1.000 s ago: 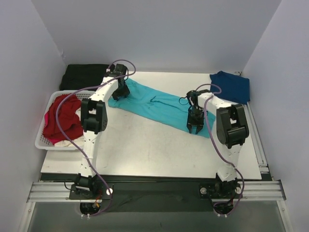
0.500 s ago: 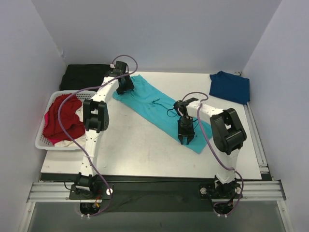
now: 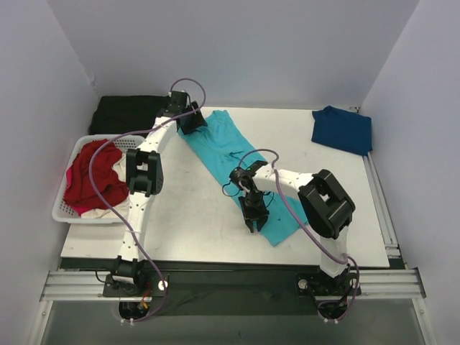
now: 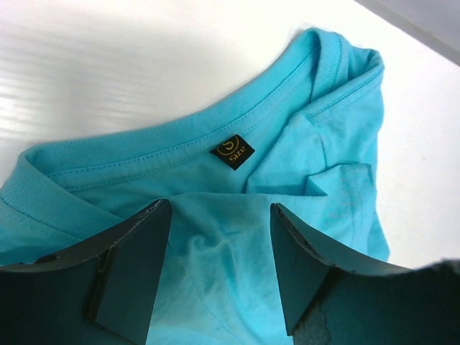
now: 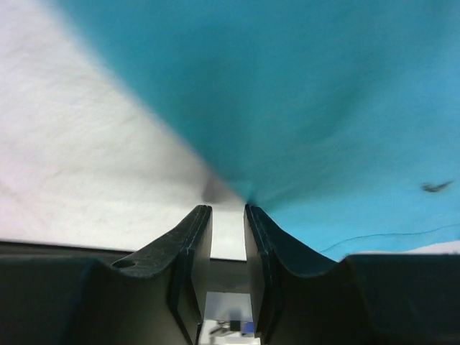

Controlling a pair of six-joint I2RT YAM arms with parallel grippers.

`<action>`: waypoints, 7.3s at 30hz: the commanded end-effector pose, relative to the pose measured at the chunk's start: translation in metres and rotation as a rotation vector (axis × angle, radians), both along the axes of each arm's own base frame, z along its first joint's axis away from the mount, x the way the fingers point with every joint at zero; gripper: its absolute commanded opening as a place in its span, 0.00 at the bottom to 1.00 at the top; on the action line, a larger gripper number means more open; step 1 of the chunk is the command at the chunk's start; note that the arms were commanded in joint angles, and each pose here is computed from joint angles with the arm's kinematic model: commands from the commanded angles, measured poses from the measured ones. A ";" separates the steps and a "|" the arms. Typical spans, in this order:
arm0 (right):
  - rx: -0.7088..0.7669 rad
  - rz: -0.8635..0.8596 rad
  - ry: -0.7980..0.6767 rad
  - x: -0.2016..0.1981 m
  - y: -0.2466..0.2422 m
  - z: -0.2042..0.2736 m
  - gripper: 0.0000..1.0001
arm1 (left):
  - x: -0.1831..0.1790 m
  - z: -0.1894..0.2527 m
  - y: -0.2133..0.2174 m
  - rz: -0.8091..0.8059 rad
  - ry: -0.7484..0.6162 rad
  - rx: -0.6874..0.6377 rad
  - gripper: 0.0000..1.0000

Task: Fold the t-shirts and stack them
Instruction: Rotate the tshirt 90 degrees, then grab the bottom of the folded rectangular tshirt with both arms

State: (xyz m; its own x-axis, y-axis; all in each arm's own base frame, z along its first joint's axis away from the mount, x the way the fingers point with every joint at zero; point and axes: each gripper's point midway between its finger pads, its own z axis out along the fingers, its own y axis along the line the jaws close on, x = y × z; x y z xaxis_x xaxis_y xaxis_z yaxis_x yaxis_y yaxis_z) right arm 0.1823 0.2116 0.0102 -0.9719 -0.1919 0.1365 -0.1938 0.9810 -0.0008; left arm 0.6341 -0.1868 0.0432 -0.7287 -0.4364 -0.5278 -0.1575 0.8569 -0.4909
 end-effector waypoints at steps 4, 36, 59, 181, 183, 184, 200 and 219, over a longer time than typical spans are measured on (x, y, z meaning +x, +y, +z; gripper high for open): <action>0.092 0.185 0.037 -0.015 0.041 0.019 0.24 | 0.016 0.029 -0.043 -0.143 -0.131 -0.191 0.69; 0.054 -0.020 -0.274 0.164 -0.028 0.065 0.35 | -0.092 0.054 -0.037 -0.138 0.089 0.108 0.66; 0.032 -0.016 -0.186 0.112 -0.042 0.055 0.37 | -0.055 -0.024 -0.030 0.050 0.159 0.239 0.66; 0.375 -0.391 -0.206 -0.047 -0.056 -0.013 0.00 | -0.488 -0.038 -0.035 -0.096 0.547 0.032 0.00; 0.371 -0.374 -0.199 -0.051 -0.056 -0.009 0.00 | -0.493 -0.037 -0.023 -0.083 0.550 0.066 0.00; 0.377 -0.361 -0.202 -0.054 -0.055 -0.006 0.00 | -0.494 -0.031 -0.021 -0.082 0.536 0.060 0.00; 0.461 -0.175 -0.197 -0.096 -0.029 0.034 0.00 | -0.526 -0.001 0.002 -0.071 0.516 -0.032 0.00; 0.370 -0.100 -0.475 0.029 -0.011 0.112 0.00 | -0.396 0.089 -0.033 -0.048 0.198 0.023 0.00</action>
State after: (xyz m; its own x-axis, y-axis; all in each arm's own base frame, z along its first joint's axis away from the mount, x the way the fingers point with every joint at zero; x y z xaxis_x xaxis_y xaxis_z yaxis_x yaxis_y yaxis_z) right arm 0.1902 0.2178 0.1234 -0.9317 -0.0203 -0.3626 -0.1637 0.9148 0.3692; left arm 0.1972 -0.2192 0.1054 -0.8815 -0.3860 -0.2719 -0.2526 0.8721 -0.4192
